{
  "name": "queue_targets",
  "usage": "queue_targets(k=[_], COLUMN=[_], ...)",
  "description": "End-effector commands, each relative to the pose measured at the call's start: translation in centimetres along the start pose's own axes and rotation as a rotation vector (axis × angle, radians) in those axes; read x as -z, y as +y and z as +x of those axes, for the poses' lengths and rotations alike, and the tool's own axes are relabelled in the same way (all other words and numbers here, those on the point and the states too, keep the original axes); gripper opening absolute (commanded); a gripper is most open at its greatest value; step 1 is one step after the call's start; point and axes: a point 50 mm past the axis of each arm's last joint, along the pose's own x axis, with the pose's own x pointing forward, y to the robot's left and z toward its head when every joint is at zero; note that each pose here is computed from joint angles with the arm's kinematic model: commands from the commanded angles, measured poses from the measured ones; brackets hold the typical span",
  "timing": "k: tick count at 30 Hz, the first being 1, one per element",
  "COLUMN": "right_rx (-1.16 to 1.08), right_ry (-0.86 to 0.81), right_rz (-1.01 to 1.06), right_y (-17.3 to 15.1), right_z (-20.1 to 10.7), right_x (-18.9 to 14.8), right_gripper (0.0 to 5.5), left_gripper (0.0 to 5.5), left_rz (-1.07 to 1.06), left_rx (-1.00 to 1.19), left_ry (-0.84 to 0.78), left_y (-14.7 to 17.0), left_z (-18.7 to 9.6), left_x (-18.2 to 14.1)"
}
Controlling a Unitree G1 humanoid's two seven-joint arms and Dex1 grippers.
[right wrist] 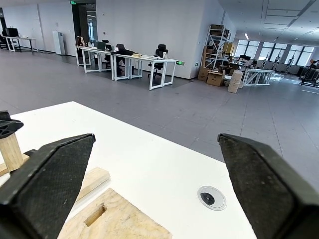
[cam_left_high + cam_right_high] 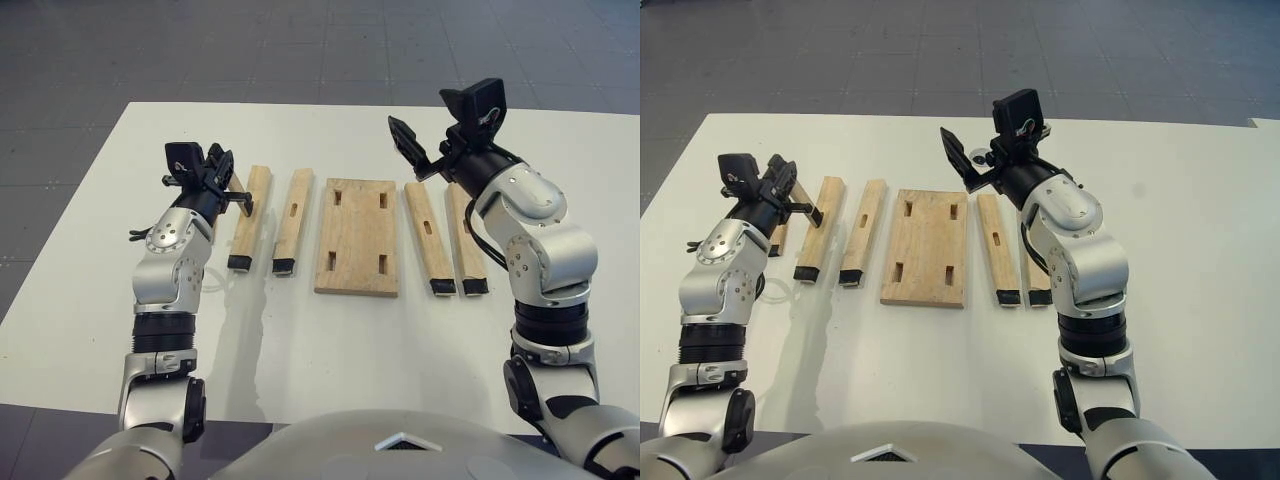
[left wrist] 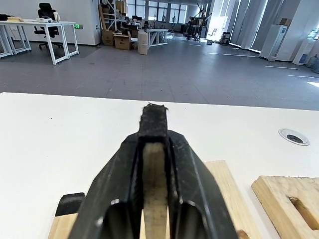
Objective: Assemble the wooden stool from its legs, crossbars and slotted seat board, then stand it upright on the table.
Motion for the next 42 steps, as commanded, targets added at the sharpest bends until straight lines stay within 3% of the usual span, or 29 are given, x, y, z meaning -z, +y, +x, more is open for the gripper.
queue_targets(k=[1, 9, 28, 42], right_rx=[0.005, 0.008, 0.015, 0.017], right_ry=[-0.004, 0.006, -0.001, 0.006], right_rz=[-0.007, -0.001, -0.011, -0.008], right_y=[0.0, 0.1, 0.0, 0.1], right_z=[-0.1, -0.2, -0.1, -0.1], right_x=[-0.1, 0.2, 0.1, 0.4], right_gripper=[4.53, 4.53, 4.53, 4.53], left_gripper=[0.44, 0.44, 0.44, 0.44], left_rz=[-0.021, -0.027, -0.021, -0.019], left_rx=[-0.012, 0.007, -0.059, -0.03], left_ry=[0.012, -0.05, 0.026, -0.036], left_y=[-0.1, -0.7, -0.1, -1.0], left_z=[0.0, 0.5, 0.2, 0.5], left_x=[0.5, -1.6, 2.0, -0.5])
